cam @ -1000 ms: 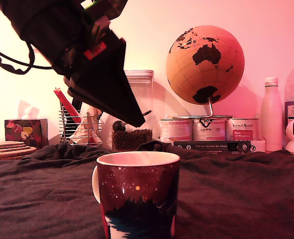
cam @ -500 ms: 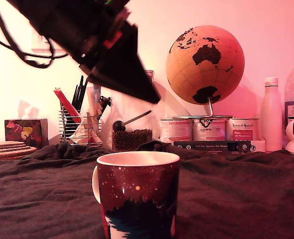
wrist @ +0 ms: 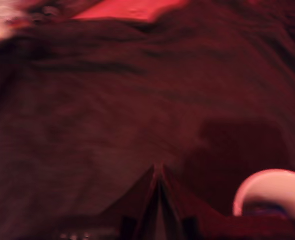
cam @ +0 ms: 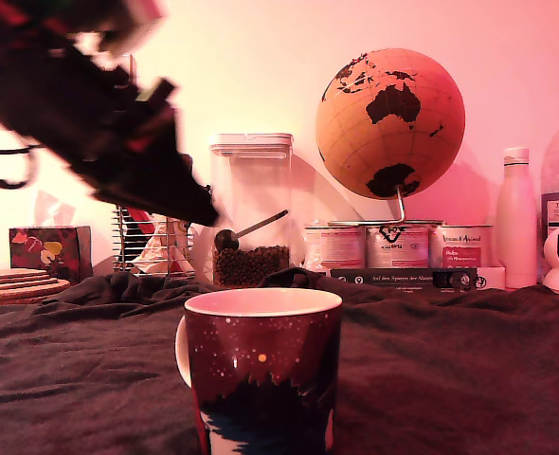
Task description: Pick up the coffee capsules on the table and drop them inside the coffee cup
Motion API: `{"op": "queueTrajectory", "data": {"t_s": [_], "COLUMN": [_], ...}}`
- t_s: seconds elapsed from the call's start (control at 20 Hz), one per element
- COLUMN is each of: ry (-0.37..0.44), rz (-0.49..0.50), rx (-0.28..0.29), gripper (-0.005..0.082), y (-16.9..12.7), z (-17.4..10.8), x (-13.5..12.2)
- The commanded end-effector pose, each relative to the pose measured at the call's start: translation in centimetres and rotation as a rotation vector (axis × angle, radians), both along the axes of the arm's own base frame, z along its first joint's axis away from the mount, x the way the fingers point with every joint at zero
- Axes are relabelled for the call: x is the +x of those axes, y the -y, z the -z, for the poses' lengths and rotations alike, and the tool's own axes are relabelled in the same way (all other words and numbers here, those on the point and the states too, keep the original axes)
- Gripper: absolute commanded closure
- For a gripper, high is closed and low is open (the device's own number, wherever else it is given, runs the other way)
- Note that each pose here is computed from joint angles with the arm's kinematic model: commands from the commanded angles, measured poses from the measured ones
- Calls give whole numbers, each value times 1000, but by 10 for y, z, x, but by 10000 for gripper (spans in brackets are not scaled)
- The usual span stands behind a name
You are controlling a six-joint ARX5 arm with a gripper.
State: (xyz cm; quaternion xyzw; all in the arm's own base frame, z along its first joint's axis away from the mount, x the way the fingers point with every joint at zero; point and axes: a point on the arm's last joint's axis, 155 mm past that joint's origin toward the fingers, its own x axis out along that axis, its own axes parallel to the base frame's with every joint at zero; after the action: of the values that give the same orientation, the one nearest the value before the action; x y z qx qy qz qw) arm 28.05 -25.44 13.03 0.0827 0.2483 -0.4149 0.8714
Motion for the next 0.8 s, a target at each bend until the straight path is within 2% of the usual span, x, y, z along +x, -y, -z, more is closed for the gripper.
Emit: {"op": "queueTrajectory", "data": {"t_s": [0.0, 0.35, 0.75], "ry": [9, 40, 92], "rz": [-41, -258, -471], "rx": [-27, -84, -151], "gripper": [788, 788, 788], "y": [-13, -86, -152], "z": [0, 2, 1], "x": [1, 11, 2]}}
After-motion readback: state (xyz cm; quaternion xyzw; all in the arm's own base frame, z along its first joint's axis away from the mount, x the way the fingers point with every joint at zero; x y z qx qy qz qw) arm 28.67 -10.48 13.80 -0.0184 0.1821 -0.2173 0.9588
